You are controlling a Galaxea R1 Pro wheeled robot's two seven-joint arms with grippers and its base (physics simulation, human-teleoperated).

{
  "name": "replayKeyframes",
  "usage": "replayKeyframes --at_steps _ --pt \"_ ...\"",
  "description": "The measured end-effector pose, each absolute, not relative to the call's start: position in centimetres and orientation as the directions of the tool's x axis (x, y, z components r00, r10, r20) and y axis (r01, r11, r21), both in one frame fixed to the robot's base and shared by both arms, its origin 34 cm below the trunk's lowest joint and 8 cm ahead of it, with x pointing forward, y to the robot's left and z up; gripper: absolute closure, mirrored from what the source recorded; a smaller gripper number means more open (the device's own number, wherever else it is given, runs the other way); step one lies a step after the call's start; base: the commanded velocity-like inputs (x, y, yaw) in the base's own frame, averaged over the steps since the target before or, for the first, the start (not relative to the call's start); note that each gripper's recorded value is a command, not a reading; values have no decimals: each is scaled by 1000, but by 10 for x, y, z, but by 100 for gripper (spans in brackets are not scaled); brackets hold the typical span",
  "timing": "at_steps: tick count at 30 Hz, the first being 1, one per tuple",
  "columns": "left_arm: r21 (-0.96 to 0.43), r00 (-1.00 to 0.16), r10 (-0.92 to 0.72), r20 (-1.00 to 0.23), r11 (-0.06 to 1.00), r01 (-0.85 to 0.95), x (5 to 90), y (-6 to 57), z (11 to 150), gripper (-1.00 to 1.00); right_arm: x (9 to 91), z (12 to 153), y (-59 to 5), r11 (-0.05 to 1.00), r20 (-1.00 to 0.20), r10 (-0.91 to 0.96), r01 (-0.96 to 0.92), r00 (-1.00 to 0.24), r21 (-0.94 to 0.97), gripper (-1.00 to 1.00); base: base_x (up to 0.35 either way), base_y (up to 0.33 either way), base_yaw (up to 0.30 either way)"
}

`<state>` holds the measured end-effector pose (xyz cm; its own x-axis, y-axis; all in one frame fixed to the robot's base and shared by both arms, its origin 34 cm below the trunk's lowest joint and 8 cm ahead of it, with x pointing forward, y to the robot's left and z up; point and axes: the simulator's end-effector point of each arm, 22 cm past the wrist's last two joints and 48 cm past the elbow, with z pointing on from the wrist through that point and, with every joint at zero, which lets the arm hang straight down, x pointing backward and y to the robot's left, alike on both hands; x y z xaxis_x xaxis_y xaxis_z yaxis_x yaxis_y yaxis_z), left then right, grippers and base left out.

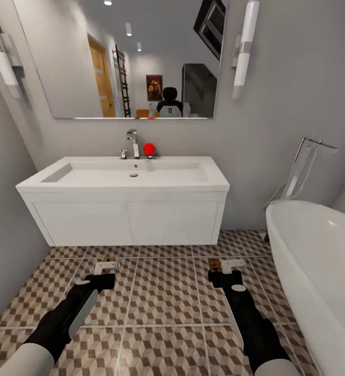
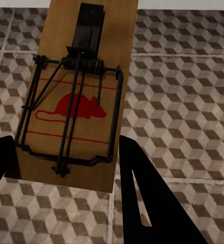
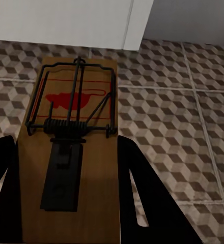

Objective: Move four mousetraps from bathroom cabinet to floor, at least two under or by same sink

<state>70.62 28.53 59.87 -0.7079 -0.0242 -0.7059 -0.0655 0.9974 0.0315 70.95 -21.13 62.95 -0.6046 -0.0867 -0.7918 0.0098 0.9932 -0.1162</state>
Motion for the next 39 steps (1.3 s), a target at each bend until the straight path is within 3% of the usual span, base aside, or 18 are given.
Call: replayKeyframes --at_steps 39 --pt "33 -716 -27 -697 997 -69 689 287 514 100 695 549 -209 994 -791 -84 9 -606 -112 100 0 0 0"
